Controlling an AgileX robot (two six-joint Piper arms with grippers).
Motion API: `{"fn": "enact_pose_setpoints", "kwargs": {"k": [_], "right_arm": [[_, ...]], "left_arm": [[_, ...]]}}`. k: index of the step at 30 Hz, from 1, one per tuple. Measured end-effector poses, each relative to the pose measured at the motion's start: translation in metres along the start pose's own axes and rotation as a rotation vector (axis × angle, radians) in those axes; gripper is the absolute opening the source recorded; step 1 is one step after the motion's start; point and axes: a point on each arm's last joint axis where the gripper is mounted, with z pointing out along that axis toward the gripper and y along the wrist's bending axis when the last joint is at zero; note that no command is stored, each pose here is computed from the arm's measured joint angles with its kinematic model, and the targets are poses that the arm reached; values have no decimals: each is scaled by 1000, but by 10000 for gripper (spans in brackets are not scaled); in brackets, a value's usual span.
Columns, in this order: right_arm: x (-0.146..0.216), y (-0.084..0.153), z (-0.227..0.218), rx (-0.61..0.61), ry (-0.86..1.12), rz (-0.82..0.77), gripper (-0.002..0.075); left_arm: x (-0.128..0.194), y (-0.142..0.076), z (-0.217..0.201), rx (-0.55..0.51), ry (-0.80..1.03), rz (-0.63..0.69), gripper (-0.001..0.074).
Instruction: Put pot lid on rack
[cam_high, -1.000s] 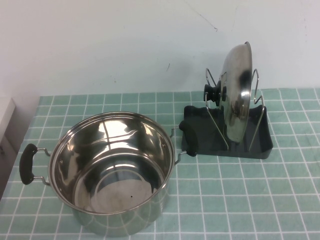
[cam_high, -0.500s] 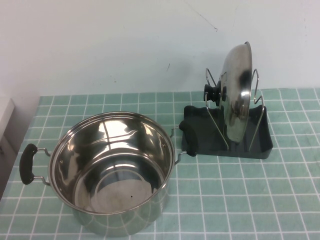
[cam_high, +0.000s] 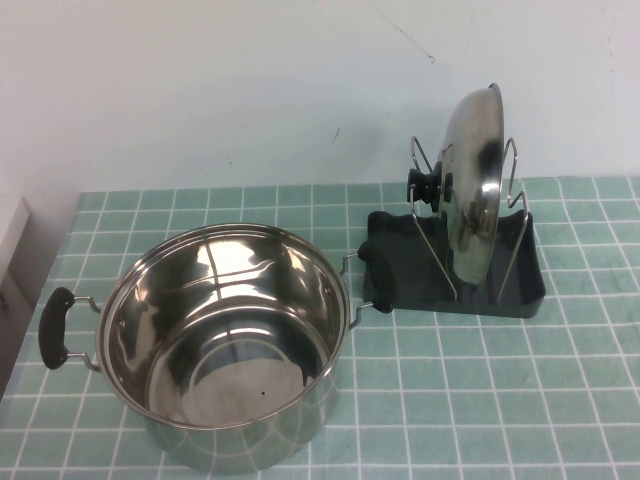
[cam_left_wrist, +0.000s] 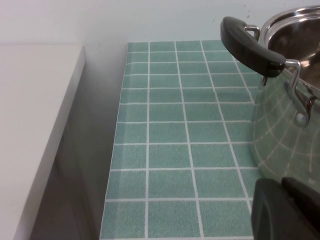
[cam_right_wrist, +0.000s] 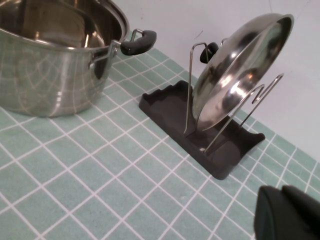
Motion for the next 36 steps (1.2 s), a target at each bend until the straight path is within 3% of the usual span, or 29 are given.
{"fn": "enact_pose_setpoints", "kwargs": {"k": [30,36], "right_arm": [[0,0,0,4,1,-7,0],[6,-9,3,106,33,-7,0]], "left_arm": [[0,-1,0,5,1,5,-2],[0,-1,0,5,1,7,-2]]}}
